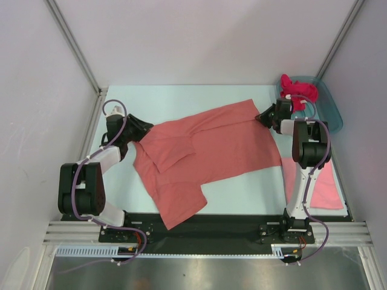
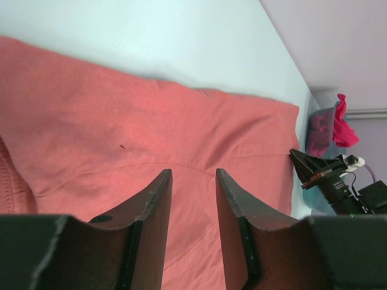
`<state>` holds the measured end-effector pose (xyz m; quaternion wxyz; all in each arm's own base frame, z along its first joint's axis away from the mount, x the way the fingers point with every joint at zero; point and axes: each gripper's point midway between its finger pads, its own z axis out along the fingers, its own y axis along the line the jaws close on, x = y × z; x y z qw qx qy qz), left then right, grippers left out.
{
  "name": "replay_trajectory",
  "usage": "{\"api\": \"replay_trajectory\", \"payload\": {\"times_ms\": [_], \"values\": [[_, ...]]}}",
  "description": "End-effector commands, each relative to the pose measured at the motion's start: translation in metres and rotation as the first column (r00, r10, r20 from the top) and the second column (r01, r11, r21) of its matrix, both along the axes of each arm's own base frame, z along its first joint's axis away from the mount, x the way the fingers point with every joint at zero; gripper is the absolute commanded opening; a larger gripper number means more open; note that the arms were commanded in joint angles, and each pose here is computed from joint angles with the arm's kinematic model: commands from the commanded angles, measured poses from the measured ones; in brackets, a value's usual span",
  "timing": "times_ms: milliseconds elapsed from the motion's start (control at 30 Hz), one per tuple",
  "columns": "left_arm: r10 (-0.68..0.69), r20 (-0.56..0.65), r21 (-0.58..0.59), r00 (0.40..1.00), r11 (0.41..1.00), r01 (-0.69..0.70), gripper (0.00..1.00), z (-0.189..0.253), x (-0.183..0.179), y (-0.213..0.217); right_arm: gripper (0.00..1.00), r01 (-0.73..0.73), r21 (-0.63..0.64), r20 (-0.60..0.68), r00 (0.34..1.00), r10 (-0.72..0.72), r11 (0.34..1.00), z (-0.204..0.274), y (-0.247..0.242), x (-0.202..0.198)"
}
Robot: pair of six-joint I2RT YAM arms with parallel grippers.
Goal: Fold and stack the t-shirts
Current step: Fold the tshirt
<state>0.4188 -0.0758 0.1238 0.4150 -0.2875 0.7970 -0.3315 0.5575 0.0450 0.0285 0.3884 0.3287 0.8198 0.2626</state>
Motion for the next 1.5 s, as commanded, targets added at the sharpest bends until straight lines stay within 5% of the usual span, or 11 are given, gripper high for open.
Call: {"api": "replay_trajectory", "payload": {"times_ms": [0,467,933,1133,1300,1467], "values": [[-0.006,0.066,0.007,0.998,1.0,0.006,0.4,0.021,0.013,0.006,0.06,0.027,-0.08,-0.002,1.0,-0.027,0.996,-0.001,-0.013,0.009],[0.03,0.052,0.008,0.998,1.0,-0.03,0.37,0.015,0.008,0.026,0.0,0.01,-0.288,0.009,1.0,-0.007,0.958,0.016,-0.022,0.017],[0.052,0.036,0.019,0.998,0.998,-0.052,0.38,0.01,0.0,0.041,0.0,0.009,-0.319,-0.088,0.995,-0.04,0.948,-0.001,-0.03,0.021],[0.077,0.021,0.034,0.997,0.996,-0.078,0.42,0.01,-0.003,0.055,0.09,0.002,-0.314,-0.126,0.991,-0.044,0.949,-0.005,-0.03,0.023],[0.088,-0.043,0.079,0.995,0.993,-0.084,0.52,-0.003,0.003,0.071,0.38,-0.074,-0.377,-0.108,0.994,0.035,0.923,0.024,0.001,0.014],[0.013,-0.041,0.036,0.999,0.999,-0.011,0.47,-0.004,0.027,0.065,0.51,-0.119,-0.47,-0.099,0.992,0.081,0.875,0.059,0.022,-0.007]]}}
